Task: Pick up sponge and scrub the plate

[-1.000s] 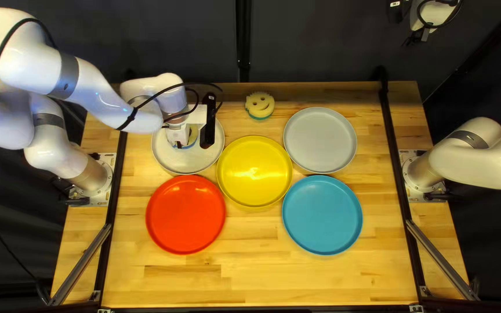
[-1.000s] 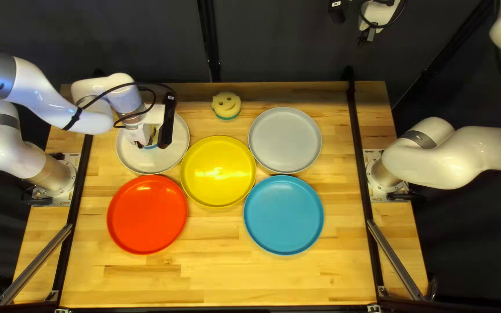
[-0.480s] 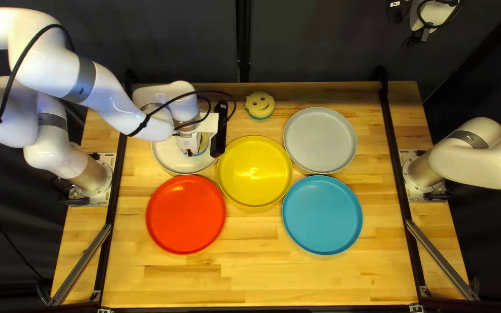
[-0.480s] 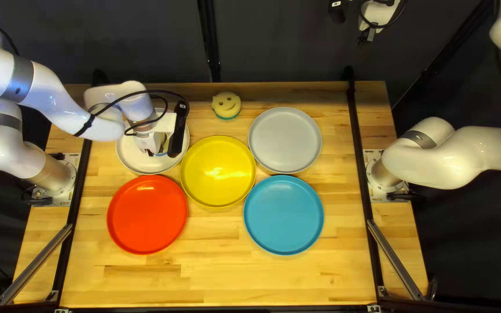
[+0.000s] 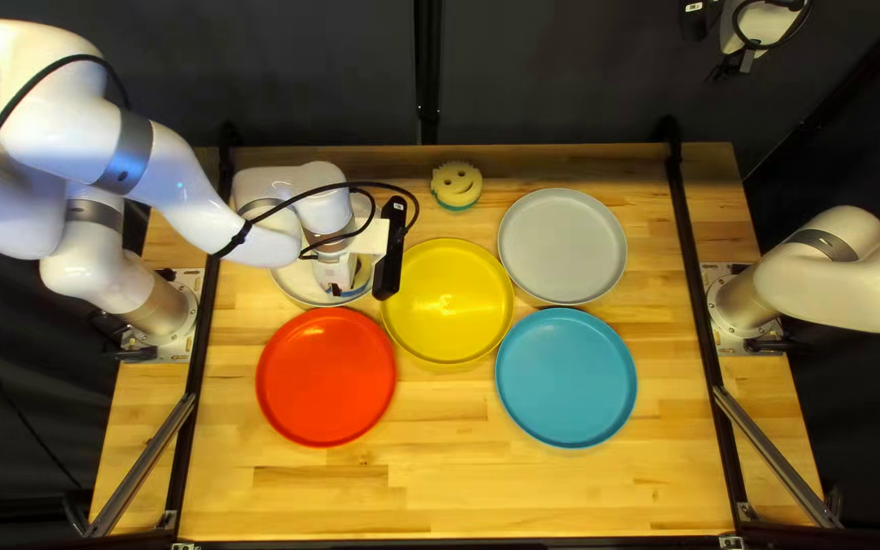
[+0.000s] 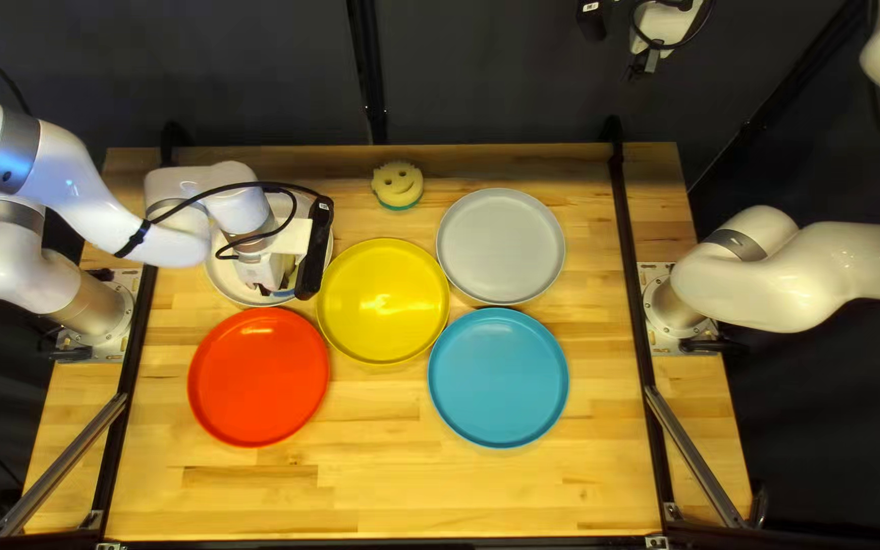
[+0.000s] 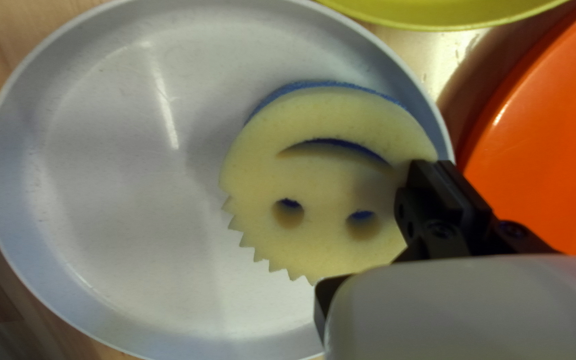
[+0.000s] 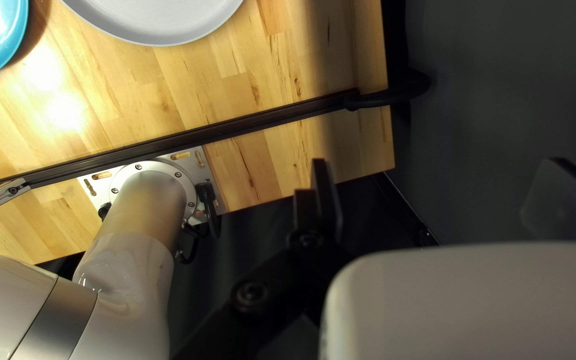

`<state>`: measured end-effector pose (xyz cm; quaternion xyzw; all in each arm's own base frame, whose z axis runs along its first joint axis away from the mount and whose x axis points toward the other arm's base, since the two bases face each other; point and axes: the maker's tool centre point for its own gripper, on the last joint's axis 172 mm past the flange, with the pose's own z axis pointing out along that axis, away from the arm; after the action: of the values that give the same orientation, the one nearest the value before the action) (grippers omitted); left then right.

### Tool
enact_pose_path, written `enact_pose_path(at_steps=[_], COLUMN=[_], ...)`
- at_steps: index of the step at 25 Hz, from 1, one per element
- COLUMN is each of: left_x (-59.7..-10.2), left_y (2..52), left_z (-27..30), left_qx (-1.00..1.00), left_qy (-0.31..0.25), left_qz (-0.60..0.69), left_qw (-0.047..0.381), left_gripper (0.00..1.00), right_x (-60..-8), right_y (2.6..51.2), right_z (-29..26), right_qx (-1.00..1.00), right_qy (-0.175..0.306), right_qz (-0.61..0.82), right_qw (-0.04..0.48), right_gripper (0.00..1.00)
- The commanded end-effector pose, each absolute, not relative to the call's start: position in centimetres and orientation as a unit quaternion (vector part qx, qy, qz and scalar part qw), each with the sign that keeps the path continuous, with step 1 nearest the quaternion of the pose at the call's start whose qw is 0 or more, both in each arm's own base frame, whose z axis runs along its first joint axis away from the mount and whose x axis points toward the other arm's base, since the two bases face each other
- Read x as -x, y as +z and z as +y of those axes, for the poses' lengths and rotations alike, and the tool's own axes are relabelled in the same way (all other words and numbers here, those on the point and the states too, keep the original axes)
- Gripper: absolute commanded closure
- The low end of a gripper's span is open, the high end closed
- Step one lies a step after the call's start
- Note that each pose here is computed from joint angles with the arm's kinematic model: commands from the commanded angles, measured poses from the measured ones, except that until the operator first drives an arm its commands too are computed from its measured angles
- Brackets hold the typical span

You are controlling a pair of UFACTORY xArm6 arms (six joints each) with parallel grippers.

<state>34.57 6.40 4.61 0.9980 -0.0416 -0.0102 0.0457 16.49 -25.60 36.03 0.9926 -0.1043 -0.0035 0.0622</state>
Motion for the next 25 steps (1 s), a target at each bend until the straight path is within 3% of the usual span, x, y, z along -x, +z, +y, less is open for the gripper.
enact_pose_path(at_steps=[1,9,25], left_x=[-34.8,-35.0,-31.7], left_y=[4.7,5.0,4.7], left_z=[9.1,11.8,3.2], left_qx=[-0.998,-0.998,-0.997], left_qy=[-0.010,-0.008,-0.013], left_qz=[-0.039,-0.031,-0.040], left_qw=[0.046,0.045,0.071], left_gripper=[1.00,1.00,1.00], right_x=[-16.5,-16.5,-16.5], right_y=[36.0,36.0,36.0], right_z=[-25.6,-25.6,-25.6], right_qx=[-0.993,-0.993,-0.993], right_qy=[-0.003,-0.003,-0.003], right_qz=[-0.104,-0.104,-0.104], right_qw=[0.062,0.062,0.062], right_gripper=[0.00,0.00,0.00])
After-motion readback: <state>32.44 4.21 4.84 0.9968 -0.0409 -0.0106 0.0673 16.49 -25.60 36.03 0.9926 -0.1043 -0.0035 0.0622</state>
